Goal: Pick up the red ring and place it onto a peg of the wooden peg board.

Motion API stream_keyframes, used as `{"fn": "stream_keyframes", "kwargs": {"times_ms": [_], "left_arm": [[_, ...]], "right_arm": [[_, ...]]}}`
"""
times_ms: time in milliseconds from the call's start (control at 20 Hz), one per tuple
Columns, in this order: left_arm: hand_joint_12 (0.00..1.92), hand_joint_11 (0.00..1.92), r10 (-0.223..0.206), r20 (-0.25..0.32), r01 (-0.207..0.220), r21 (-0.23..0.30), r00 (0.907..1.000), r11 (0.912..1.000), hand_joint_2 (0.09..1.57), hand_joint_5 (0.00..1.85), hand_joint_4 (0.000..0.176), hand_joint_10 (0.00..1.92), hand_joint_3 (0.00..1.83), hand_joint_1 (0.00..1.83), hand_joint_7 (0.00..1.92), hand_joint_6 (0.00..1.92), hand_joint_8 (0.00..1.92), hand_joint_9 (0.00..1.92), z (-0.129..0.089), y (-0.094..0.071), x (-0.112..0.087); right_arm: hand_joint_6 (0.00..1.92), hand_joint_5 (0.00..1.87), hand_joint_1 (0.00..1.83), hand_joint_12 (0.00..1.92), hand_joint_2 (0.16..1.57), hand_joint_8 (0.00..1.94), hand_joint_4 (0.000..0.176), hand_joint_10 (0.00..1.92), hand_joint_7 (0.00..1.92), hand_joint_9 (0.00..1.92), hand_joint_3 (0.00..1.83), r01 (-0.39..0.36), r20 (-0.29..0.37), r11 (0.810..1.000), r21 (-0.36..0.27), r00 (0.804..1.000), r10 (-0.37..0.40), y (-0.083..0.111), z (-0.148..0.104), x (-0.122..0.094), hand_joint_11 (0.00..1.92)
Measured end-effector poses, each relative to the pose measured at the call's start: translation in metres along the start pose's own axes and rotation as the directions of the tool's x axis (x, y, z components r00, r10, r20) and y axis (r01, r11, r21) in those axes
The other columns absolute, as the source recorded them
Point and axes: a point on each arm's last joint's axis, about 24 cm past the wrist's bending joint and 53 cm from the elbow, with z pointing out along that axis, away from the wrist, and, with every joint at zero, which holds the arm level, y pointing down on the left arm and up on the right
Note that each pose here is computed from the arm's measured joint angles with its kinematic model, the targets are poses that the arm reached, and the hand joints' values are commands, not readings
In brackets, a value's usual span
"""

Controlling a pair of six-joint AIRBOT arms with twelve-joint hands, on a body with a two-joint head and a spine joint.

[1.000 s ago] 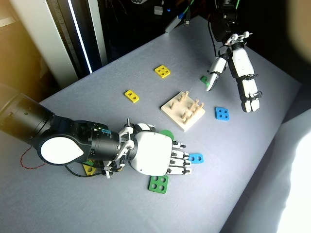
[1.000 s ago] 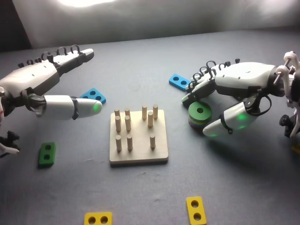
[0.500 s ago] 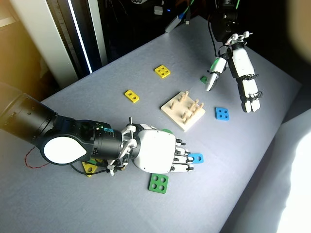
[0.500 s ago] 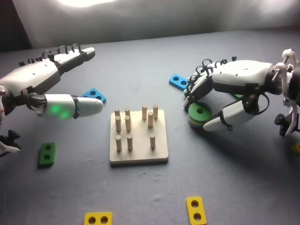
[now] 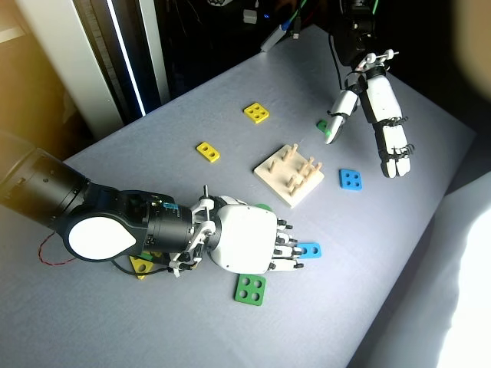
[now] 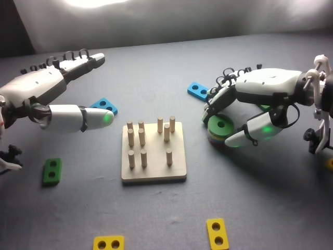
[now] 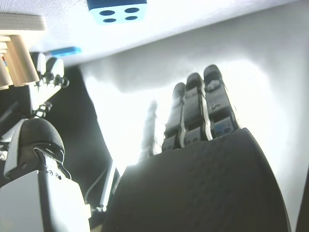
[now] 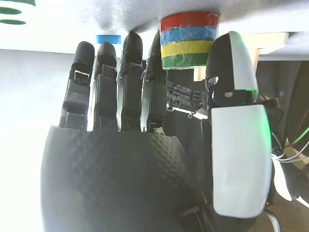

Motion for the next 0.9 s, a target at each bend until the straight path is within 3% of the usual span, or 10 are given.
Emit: {"fn": "stream_keyframes", "kwargs": {"times_ms": [150,300,350,450,500,650,800,900], "left_arm": [[0.0,0.0,-0.002,-0.001,0.002,-0.01,1.0,0.9999,1.03,0.03,0.172,0.0,0.01,0.46,0.01,0.0,0.0,0.0,-0.001,0.004,0.0],[0.0,0.0,-0.005,0.007,0.006,-0.017,1.0,0.9998,1.03,0.03,0.176,0.0,0.0,0.45,0.0,0.0,0.0,0.0,-0.002,0.007,-0.003],[0.0,0.0,-0.006,0.009,0.006,-0.017,0.9999,0.9998,1.02,0.03,0.176,0.0,0.0,0.43,0.0,0.0,0.0,0.0,-0.002,0.007,-0.003],[0.0,0.0,-0.003,0.008,0.003,-0.019,1.0,0.9998,1.03,0.03,0.176,0.0,0.0,0.44,0.0,0.0,0.0,0.0,-0.002,0.008,-0.003],[0.0,0.0,-0.004,0.006,0.004,-0.022,1.0,0.9998,1.02,0.03,0.176,0.0,0.0,0.44,0.0,0.0,0.0,0.0,-0.002,0.009,-0.003],[0.0,0.0,-0.004,0.008,0.004,-0.021,1.0,0.9998,1.02,0.03,0.176,0.0,0.0,0.46,0.0,0.0,0.0,0.0,-0.002,0.009,-0.003],[0.0,0.0,-0.003,0.007,0.004,-0.021,1.0,0.9998,1.02,0.03,0.176,0.0,0.0,0.45,0.0,0.0,0.0,0.0,-0.002,0.009,-0.003],[0.0,0.0,-0.004,0.008,0.004,-0.022,1.0,0.9998,1.01,0.04,0.176,0.0,0.0,0.45,0.0,0.0,0.0,0.0,-0.002,0.009,-0.003]], "right_arm": [[1.26,0.8,1.11,0.64,1.21,0.0,0.0,0.01,0.52,0.29,0.0,-0.043,-0.022,0.997,-0.068,0.999,0.042,0.016,0.0,0.005,0.0],[1.23,0.83,1.08,0.55,1.19,0.0,0.0,0.0,0.53,0.25,0.0,-0.055,-0.045,0.992,-0.114,0.998,0.051,0.03,0.0,0.01,0.0],[1.23,0.83,1.07,0.45,1.19,0.0,0.0,0.0,0.53,0.24,0.0,-0.05,-0.049,0.991,-0.126,0.998,0.044,0.035,0.0,0.01,0.0],[1.24,0.83,1.04,0.42,1.19,0.0,0.0,0.0,0.54,0.24,0.0,-0.056,-0.056,0.985,-0.163,0.997,0.047,0.048,0.001,0.01,0.0],[1.26,0.82,1.03,0.22,1.2,0.0,0.0,0.0,0.5,0.2,0.0,-0.062,-0.058,0.981,-0.182,0.997,0.052,0.054,0.0,0.009,0.0],[1.32,0.77,1.04,0.07,1.23,0.0,0.0,0.0,0.42,0.16,0.0,-0.059,-0.076,0.976,-0.21,0.996,0.044,0.066,-0.003,0.013,0.0],[1.29,0.79,1.04,0.28,1.21,0.01,0.0,0.02,0.47,0.21,0.0,-0.046,-0.099,0.966,-0.253,0.995,0.021,0.083,-0.004,0.018,0.0],[1.22,0.85,1.05,0.69,1.18,0.02,0.0,0.04,0.52,0.26,0.0,-0.044,-0.111,0.96,-0.277,0.994,0.014,0.093,-0.004,0.02,0.0]]}}
